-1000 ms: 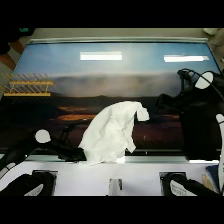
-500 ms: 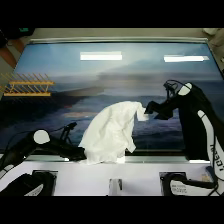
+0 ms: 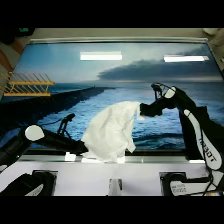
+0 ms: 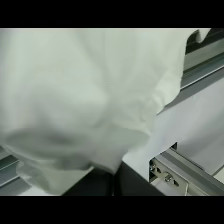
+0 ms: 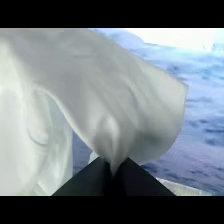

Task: Fold the shirts.

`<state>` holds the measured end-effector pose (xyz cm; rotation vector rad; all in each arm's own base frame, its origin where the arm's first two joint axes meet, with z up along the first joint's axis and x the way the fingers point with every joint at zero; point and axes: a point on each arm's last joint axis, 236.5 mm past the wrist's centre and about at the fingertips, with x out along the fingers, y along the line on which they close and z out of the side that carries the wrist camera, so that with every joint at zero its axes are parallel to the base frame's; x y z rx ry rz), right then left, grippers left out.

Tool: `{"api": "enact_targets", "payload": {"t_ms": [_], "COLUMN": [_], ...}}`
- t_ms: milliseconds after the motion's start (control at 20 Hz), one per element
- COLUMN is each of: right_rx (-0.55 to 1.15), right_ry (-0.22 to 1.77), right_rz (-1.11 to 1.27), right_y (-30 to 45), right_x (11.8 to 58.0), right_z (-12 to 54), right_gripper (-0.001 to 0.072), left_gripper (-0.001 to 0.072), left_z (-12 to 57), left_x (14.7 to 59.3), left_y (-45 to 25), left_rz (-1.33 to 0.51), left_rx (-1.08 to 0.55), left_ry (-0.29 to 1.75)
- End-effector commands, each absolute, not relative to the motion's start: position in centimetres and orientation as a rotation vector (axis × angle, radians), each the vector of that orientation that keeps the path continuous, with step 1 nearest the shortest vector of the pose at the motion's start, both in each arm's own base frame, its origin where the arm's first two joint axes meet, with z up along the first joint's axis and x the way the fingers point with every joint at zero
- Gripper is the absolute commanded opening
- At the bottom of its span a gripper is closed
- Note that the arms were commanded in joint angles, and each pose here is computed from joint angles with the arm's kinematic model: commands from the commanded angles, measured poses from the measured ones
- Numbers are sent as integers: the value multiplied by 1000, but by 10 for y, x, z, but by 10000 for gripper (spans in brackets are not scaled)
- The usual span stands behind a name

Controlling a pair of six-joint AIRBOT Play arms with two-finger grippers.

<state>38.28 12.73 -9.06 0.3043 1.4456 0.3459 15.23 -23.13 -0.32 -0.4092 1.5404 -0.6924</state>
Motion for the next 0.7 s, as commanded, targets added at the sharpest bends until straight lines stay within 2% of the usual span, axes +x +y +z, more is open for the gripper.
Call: {"api": "enact_targets", "payload": {"t_ms": [0, 100, 200, 350, 450, 550, 650], "right_rx": [281, 206, 111, -21, -53, -24, 44], "right_ry": [1394, 1309, 1121, 687, 391, 166, 49], "right_rz": [366, 405, 398, 322, 261, 221, 220], "right_y": [135, 132, 122, 98, 81, 67, 62], "right_x": [396, 410, 438, 464, 439, 386, 330], "right_z": [-79, -41, 29, 201, 327, 422, 470], "right_gripper": [30, 30, 31, 31, 30, 30, 30], "left_gripper": [33, 33, 33, 33, 33, 33, 33], "left_z": [20, 56, 124, 295, 431, 547, 623], "left_x": [171, 206, 263, 336, 332, 288, 235], "left_y": [-236, -233, -213, -135, -77, -45, -38], "left_rz": [-713, -733, -715, -547, -410, -305, -258], "left_rx": [-413, -408, -409, -419, -363, -287, -229], "left_ry": [1465, 1328, 1090, 592, 201, -150, -411]}}
